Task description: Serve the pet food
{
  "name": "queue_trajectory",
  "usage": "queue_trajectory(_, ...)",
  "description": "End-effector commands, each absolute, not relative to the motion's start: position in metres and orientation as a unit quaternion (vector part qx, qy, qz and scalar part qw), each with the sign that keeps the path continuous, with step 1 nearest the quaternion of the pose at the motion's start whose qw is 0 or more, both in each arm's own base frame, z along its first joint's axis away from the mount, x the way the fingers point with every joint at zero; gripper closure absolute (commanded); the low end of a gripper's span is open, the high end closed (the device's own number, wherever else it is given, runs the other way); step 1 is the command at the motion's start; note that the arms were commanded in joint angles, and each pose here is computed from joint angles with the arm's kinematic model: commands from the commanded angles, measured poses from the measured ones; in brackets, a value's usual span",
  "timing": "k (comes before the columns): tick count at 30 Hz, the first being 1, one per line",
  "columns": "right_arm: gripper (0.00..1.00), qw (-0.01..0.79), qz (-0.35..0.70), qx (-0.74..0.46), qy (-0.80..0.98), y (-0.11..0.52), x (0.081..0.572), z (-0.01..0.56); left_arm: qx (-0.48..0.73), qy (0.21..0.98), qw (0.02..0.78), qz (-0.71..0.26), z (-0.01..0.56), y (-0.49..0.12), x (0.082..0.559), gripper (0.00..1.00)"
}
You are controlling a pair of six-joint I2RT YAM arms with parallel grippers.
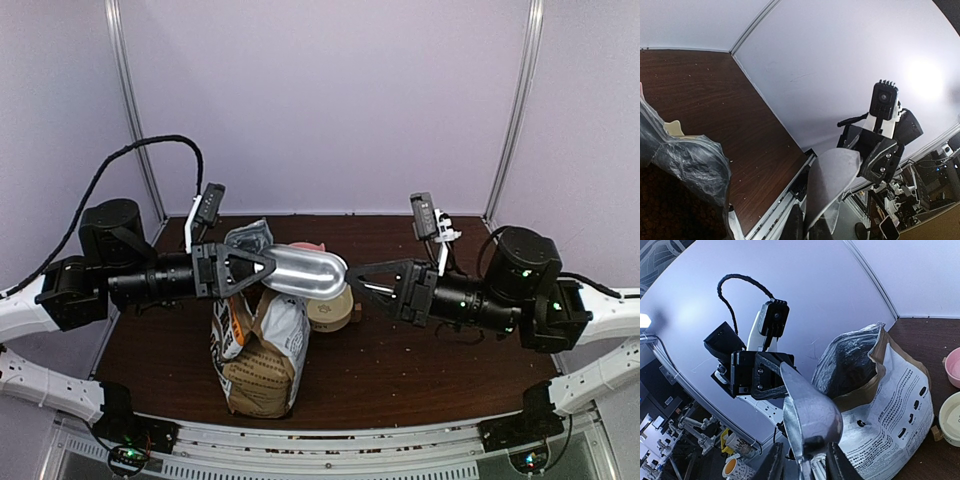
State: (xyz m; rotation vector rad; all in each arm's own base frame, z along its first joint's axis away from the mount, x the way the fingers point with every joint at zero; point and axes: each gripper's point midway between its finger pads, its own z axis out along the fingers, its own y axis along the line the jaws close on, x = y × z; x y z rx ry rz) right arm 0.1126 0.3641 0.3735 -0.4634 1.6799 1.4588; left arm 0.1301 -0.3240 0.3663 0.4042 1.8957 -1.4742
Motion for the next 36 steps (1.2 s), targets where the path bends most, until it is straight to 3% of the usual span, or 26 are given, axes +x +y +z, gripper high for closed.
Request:
queue_trajectory(1,0.71,0.420,0.602,-0.182,0.654,0.364,0.109,0.390,0.151,0.704,0.358,-0.595,0.385,-0.328,0.131,1.00)
queue_trajectory(14,0.75,0.418,0.592,-0.178,0.665,0.360,0.111,0.381,0.143,0.705,0.362,-0.592,0.384,-0.324,0.134,1.00)
queue_trajectory(30,1.00,0.434,0.577,-0.163,0.673,0.351,0.118,0.380,0.131,0.741,0.376,-0.541,0.369,-0.313,0.144,1.00)
queue_trajectory(31,1.00,0.437,0.572,-0.162,0.675,0.349,0.120,0.380,0.131,0.746,0.380,-0.531,0.369,-0.309,0.145,0.98)
queue_trajectory(36,1.00,0.455,0.543,-0.161,0.687,0.344,0.127,0.384,0.142,0.759,0.426,-0.472,0.393,-0.286,0.153,0.52)
